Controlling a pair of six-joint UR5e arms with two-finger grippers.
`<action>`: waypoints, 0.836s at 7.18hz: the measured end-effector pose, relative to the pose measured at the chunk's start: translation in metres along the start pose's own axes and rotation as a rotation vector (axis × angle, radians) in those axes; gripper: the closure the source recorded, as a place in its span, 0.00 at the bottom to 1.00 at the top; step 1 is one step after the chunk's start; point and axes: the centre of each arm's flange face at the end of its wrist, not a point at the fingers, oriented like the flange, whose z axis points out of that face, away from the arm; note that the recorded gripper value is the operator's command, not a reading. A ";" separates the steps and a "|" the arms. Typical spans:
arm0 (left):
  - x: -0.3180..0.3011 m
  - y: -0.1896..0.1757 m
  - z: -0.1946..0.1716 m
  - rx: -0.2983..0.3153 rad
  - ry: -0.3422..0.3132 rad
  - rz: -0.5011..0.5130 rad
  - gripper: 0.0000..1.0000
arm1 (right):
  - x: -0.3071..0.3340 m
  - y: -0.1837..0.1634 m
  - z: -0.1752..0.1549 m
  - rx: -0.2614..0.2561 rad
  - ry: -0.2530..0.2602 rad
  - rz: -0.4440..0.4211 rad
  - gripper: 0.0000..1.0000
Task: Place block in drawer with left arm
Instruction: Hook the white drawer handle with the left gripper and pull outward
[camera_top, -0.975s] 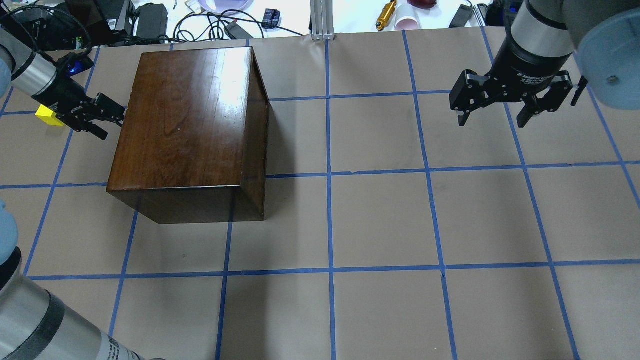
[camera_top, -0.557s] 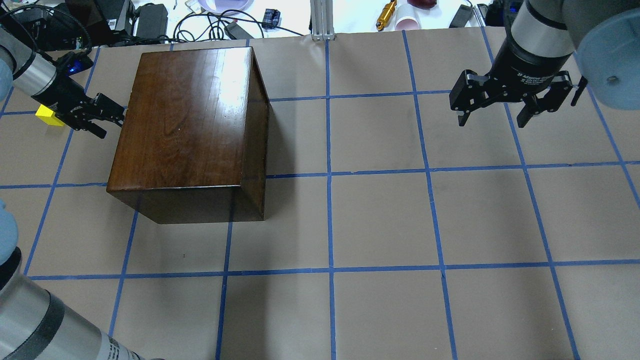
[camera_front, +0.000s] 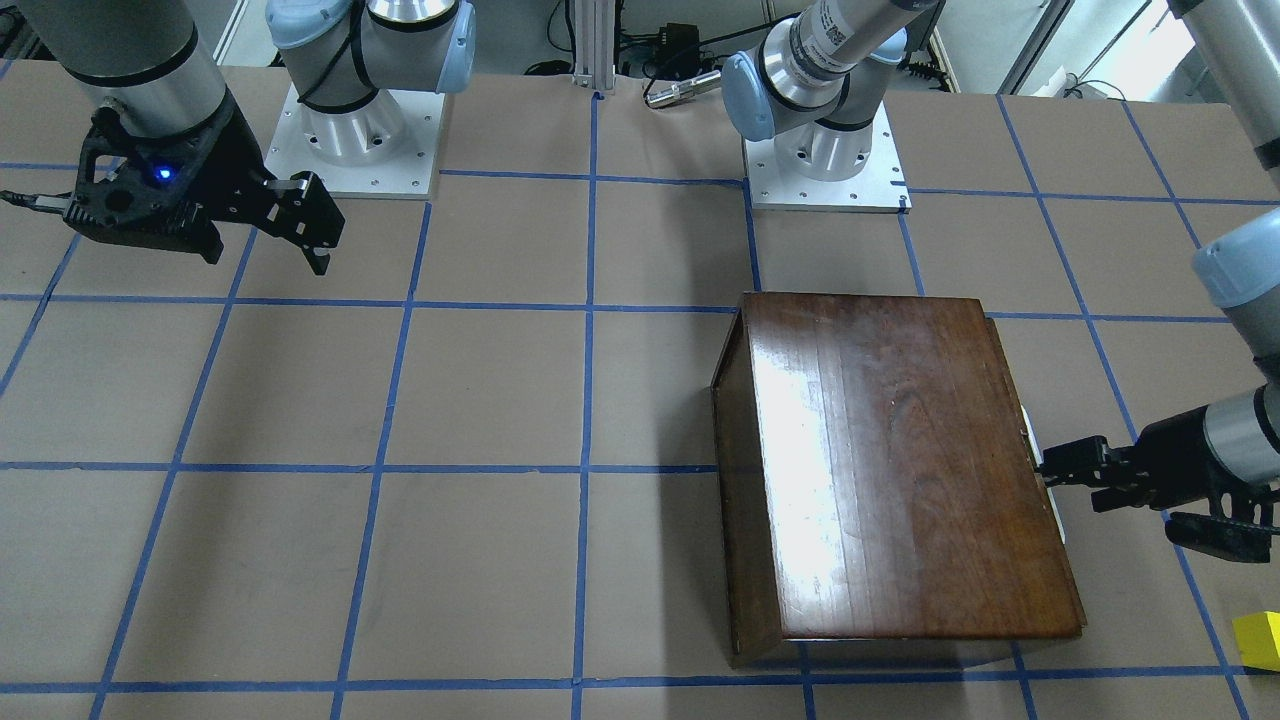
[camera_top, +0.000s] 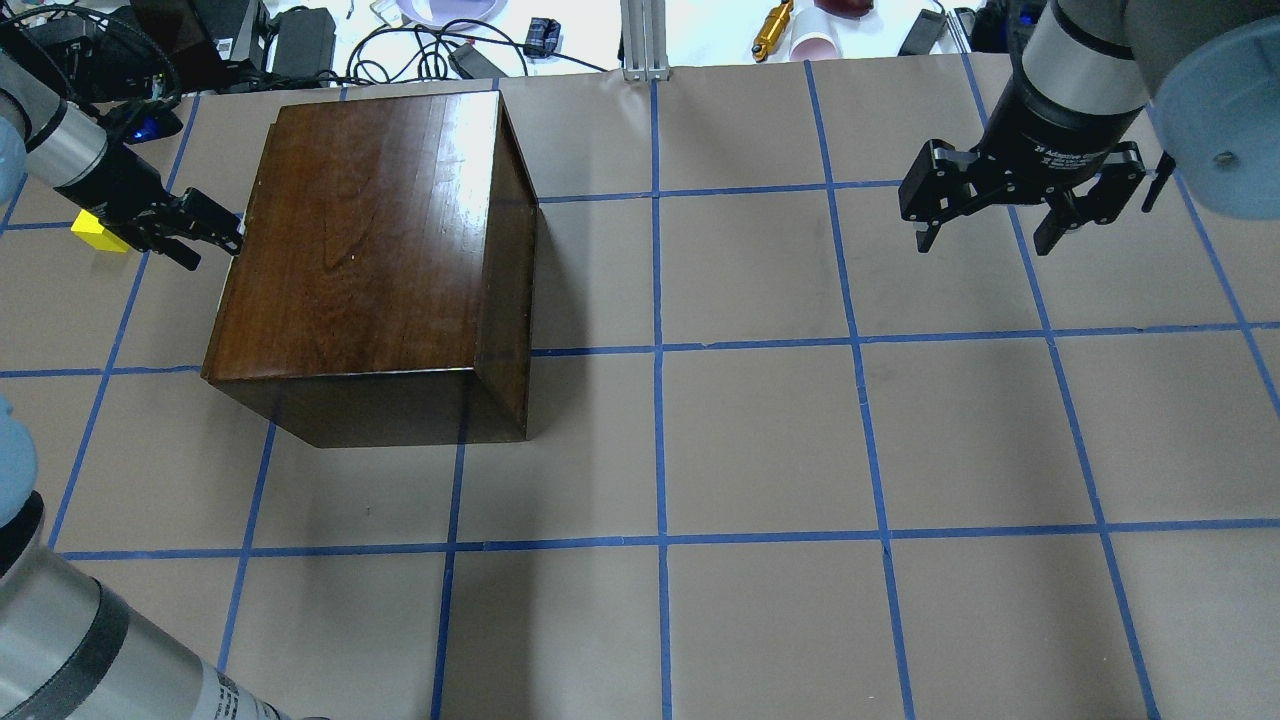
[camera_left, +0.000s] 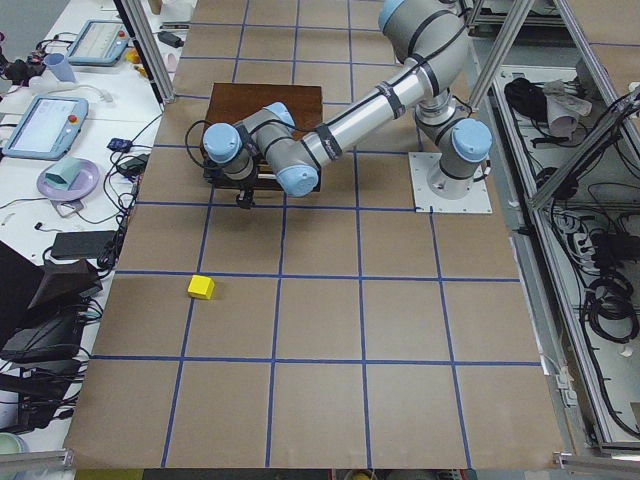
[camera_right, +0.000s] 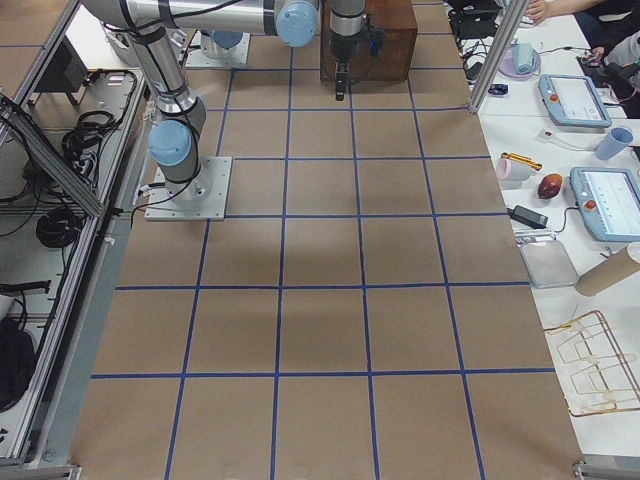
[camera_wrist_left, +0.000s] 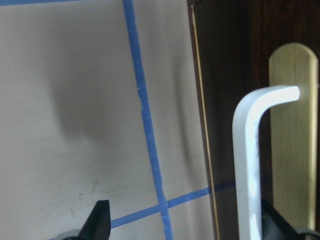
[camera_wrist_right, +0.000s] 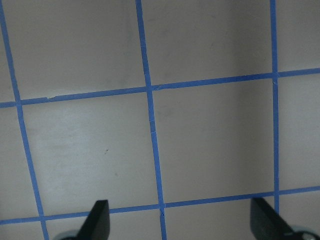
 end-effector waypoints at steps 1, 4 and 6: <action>-0.003 -0.002 -0.004 -0.002 -0.022 0.010 0.00 | 0.000 0.000 0.000 0.000 0.000 0.000 0.00; -0.008 -0.004 -0.010 -0.007 -0.056 0.016 0.00 | 0.000 0.000 0.000 0.000 0.000 0.000 0.00; -0.012 -0.004 -0.014 -0.002 -0.061 0.033 0.01 | 0.000 0.000 0.000 0.000 0.000 0.001 0.00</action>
